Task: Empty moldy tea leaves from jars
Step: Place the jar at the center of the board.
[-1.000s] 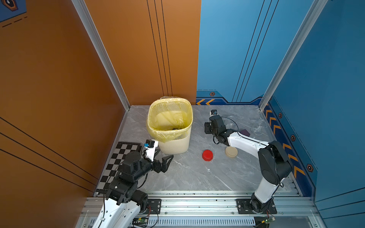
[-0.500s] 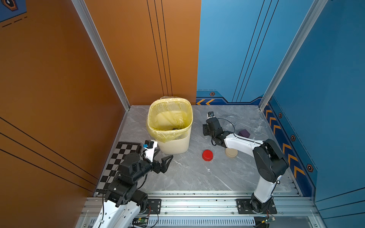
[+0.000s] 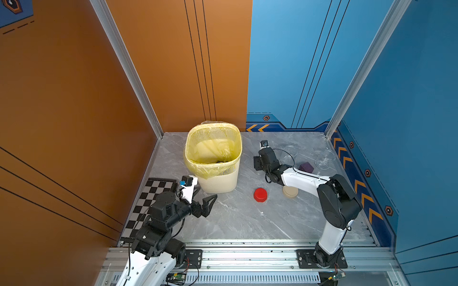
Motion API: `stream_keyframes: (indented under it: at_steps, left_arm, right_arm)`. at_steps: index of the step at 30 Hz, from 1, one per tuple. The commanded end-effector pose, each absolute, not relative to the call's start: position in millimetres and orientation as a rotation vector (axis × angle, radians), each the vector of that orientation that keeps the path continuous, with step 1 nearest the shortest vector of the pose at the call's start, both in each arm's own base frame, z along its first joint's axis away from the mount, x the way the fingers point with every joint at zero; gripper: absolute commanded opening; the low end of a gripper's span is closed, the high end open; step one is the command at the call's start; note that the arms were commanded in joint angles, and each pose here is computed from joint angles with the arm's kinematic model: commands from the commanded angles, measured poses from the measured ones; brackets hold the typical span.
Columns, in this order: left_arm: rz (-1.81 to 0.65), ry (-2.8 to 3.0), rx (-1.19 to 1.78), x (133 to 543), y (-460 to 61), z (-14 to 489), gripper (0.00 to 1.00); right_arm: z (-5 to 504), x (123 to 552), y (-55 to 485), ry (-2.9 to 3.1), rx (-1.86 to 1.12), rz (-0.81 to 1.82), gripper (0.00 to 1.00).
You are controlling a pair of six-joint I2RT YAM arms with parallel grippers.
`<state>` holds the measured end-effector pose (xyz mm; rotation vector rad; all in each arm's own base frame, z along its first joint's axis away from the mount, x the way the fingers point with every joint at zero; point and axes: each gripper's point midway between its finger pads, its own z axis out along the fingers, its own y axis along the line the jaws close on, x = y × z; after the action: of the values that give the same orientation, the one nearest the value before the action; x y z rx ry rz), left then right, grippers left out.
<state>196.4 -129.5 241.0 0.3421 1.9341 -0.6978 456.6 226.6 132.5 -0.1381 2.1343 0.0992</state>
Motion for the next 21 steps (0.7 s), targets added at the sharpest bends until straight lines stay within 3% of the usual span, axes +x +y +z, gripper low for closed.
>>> stream_keyframes:
  at_steps: [1, 11, 21]
  left_arm:
    - [-0.697, 1.91, 0.364, 197.1, -132.0, 244.6, 0.98]
    - [-0.693, 1.91, 0.363, 197.5, -131.5, 244.5, 0.98]
    - [-0.614, 1.918, 0.307, 204.3, -118.6, 241.4, 0.98]
  right_arm:
    - [121.5, 454.4, 222.0, 2.154, -0.128, 0.059, 0.69]
    - [129.3, 446.9, 229.5, 2.146, -0.147, 0.068, 1.0]
    - [153.7, 431.4, 227.8, 2.109, -0.101, 0.179, 1.0]
